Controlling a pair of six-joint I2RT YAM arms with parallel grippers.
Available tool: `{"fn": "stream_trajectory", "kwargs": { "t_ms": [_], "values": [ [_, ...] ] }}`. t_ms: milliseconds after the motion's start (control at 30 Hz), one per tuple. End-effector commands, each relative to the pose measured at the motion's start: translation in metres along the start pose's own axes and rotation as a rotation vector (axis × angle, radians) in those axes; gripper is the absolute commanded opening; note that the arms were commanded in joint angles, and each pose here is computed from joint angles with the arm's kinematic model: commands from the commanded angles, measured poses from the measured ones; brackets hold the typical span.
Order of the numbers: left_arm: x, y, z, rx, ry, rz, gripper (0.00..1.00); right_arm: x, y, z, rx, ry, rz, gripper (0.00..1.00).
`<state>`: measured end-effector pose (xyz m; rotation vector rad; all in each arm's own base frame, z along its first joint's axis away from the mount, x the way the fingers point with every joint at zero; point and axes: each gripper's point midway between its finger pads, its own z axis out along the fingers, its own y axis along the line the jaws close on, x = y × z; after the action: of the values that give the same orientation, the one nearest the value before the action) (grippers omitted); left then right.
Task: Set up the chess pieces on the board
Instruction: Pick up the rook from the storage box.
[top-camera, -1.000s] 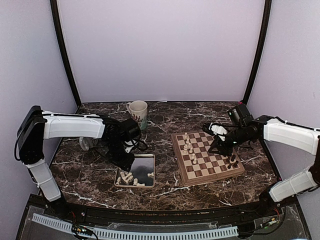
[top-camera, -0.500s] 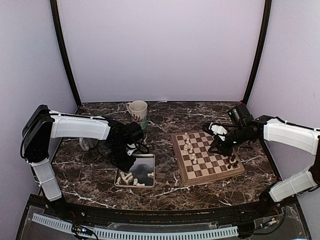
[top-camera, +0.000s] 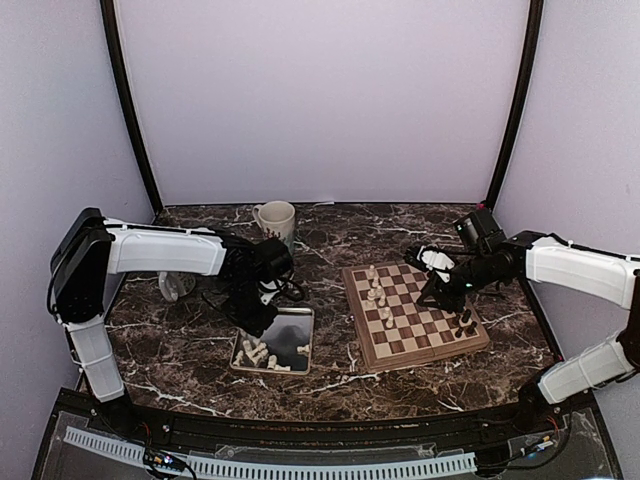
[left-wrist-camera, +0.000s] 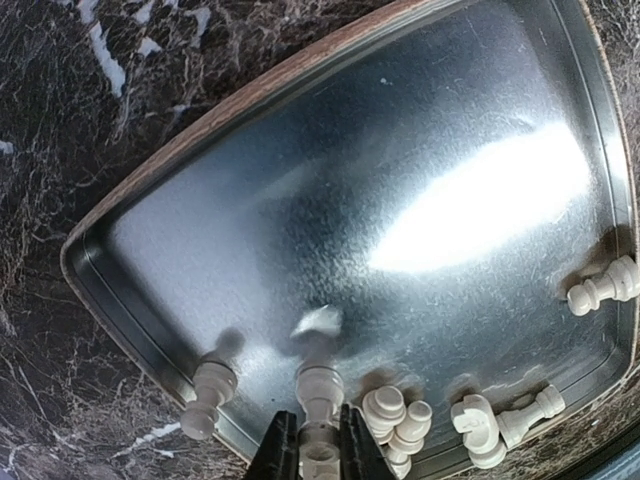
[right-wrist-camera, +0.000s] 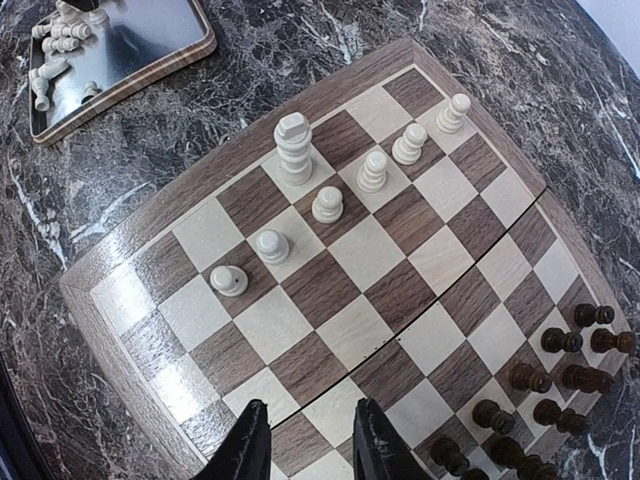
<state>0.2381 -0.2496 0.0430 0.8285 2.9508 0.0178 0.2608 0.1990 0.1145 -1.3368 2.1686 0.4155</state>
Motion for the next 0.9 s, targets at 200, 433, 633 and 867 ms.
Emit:
{"fn": "stream_trajectory", "kwargs": {
  "t_ms": [200,433,633,867],
  "values": [
    [0.004,0.002,0.002,-0.024,0.020,0.013,0.24,0.003,-0.002,0.003,0.005,0.003,-0.001,0.29],
    [0.008,0.003,0.005,-0.028,0.040,0.018,0.20,0.004,-0.002,0.004,0.002,0.008,0.000,0.29],
    [-0.001,-0.001,0.003,-0.020,0.019,0.037,0.09,0.005,-0.002,0.004,0.002,0.012,0.001,0.29],
    [-0.032,-0.031,-0.007,0.124,-0.087,0.081,0.05,0.006,-0.001,0.006,-0.009,0.018,0.005,0.29]
  ]
}}
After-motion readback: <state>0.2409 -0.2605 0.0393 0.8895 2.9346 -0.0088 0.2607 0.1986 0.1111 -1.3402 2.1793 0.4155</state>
